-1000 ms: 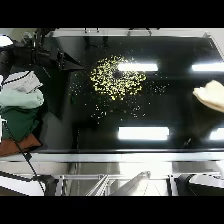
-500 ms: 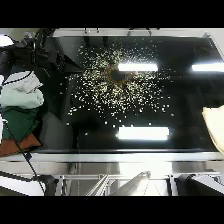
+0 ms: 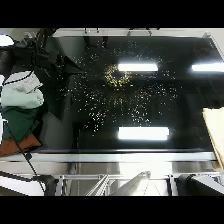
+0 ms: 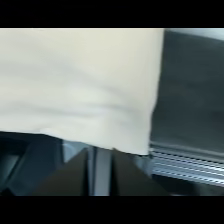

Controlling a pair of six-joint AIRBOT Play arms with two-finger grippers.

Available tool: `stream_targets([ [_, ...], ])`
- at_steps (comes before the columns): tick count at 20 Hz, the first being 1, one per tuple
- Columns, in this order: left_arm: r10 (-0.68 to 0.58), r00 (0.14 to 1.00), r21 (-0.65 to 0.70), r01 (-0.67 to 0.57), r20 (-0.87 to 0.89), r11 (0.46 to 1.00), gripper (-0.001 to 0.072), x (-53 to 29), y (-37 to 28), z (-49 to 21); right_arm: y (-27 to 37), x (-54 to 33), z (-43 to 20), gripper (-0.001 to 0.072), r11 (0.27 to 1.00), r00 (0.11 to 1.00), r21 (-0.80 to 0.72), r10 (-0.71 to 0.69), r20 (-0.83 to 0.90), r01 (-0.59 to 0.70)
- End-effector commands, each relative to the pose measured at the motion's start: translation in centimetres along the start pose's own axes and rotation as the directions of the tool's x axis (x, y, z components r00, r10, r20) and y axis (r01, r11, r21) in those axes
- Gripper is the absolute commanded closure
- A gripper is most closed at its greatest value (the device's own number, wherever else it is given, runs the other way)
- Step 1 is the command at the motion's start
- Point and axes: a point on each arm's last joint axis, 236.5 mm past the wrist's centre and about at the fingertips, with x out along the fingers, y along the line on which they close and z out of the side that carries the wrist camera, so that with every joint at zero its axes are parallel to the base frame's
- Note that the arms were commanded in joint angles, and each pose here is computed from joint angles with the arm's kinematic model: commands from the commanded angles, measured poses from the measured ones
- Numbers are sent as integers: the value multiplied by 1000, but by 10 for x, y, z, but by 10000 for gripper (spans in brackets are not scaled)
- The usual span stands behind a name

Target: Fold the shirts.

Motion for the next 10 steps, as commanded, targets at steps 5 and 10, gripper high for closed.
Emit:
stream_targets([
  [5,165,974,40,-174,157,984,705,-60,-12,36,278,-72,-102,695,582,710,-428,659,-249,-691],
  [10,365,930,-162,-353,45,921,704,-42,17,-64,325,-31,-331,696,192,730,-724,379,-569,-663],
])
